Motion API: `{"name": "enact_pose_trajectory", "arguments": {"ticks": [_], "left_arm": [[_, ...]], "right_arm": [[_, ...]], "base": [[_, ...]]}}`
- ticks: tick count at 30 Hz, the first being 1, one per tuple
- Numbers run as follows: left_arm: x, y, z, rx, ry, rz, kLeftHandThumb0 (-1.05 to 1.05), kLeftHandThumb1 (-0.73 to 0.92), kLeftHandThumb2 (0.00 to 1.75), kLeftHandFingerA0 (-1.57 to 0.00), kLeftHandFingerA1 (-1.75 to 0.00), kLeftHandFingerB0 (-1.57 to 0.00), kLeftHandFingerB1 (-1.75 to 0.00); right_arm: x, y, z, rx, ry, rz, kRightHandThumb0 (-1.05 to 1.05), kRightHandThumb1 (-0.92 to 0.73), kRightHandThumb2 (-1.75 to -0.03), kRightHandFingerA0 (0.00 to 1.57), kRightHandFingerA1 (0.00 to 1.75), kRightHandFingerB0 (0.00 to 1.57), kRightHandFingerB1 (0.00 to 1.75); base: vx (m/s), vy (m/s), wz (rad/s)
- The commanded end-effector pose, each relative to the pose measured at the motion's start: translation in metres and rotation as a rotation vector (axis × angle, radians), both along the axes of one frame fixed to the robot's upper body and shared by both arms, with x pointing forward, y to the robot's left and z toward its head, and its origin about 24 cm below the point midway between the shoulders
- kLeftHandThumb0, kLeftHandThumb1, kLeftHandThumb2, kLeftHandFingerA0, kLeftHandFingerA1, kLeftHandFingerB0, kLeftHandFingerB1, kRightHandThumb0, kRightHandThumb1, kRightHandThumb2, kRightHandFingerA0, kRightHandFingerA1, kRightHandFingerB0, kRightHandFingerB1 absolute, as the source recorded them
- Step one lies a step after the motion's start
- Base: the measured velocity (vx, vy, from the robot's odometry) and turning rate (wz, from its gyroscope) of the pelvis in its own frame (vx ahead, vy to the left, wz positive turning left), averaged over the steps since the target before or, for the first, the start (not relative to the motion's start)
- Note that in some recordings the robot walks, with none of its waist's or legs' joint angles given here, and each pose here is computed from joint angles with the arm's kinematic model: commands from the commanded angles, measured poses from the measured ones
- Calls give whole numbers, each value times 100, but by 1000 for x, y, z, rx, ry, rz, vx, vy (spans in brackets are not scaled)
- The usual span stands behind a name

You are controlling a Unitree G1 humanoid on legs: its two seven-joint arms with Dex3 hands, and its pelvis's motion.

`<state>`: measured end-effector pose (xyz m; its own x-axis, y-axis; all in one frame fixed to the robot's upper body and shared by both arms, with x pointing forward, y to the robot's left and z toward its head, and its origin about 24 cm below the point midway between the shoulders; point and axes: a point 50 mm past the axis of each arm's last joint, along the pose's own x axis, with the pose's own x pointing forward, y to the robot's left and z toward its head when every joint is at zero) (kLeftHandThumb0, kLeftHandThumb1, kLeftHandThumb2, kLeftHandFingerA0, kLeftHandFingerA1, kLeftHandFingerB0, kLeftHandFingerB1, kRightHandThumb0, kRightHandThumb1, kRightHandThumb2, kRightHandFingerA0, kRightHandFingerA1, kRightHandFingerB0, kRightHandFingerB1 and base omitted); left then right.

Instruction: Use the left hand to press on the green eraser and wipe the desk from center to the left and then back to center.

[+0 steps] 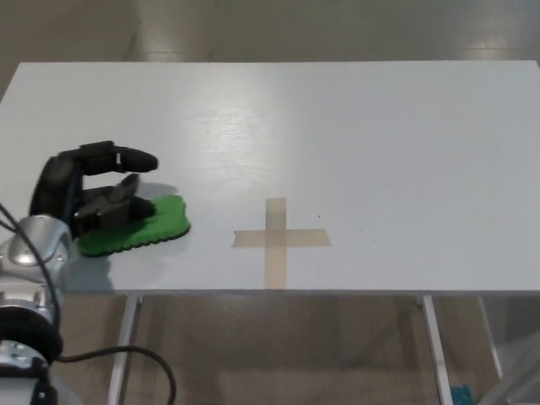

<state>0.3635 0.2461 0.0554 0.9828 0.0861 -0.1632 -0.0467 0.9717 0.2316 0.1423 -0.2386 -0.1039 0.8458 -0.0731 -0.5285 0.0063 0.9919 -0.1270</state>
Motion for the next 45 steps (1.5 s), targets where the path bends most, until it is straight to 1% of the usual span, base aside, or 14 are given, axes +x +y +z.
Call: {"name": "enact_pose_trajectory", "arguments": {"ticks": [1,3,4,6,14,20,21,22,24,25,27,37,38,45], "left_arm": [[-31,46,-31,-23,184,125,-9,83,64,-97,-69,-90,-69],[-34,52,-32,-29,190,143,-9,83,64,-97,-69,-90,-69],[-36,55,-33,-30,193,154,-15,80,64,-103,-70,-97,-71],[-43,66,-37,-36,215,202,-19,79,65,-109,-70,-102,-75],[-51,75,-40,-6,236,223,-22,78,64,-110,-71,-99,-74],[-48,64,-44,-3,245,182,-23,78,64,-110,-71,-100,-77],[-47,59,-45,7,244,162,-19,76,64,-108,-70,-99,-77],[-45,56,-45,13,242,148,-19,76,64,-108,-70,-99,-77],[-43,48,-47,22,234,112,-14,79,64,-103,-71,-95,-75],[-39,35,-48,37,218,57,-15,79,64,-103,-72,-94,-75],[-38,32,-48,45,214,45,-15,79,64,-103,-72,-94,-75],[-19,-52,-51,-1,139,-172,-16,80,64,-102,-74,-96,-77],[-15,-75,-49,-14,127,-226,-25,68,84,-98,-82,-94,-81],[-11,-121,-42,-9,97,-342,-26,69,85,-99,-83,-95,-81]], "right_arm": [[-6,-1,-5,0,39,-14,-49,-78,-65,61,50,47,35],[-7,0,-5,0,42,-10,-49,-78,-65,61,50,47,35],[-7,0,-6,-1,48,-10,-49,-78,-64,62,50,48,35],[-9,-1,-7,-8,62,-7,-49,-78,-65,61,50,48,35],[-11,0,-7,5,66,-22,-50,-78,-64,63,53,50,35],[-12,1,-8,3,65,-22,-49,-78,-64,62,51,50,35],[-13,1,-8,2,66,-22,-50,-64,-98,55,62,43,53],[-13,1,-9,1,66,-22,-50,-64,-98,55,62,43,53],[-13,1,-9,2,65,-22,-49,-63,-97,55,62,44,54],[-14,0,-8,3,61,-20,-51,-78,-64,62,50,51,35],[-14,0,-8,2,58,-18,-51,-78,-64,62,50,51,35],[-10,2,-5,7,47,-6,-49,-78,-64,63,51,51,36],[-8,3,-4,5,44,-3,-49,-78,-64,63,51,51,35],[-6,3,-2,-1,38,2,-48,-77,-64,64,50,49,35]], "base": [[0,0,0],[0,0,0],[0,0,0],[0,0,0],[0,0,0],[0,0,0],[0,0,0],[0,0,0],[0,0,0],[0,0,0],[0,0,4],[0,0,1],[0,0,0],[0,0,0]]}}
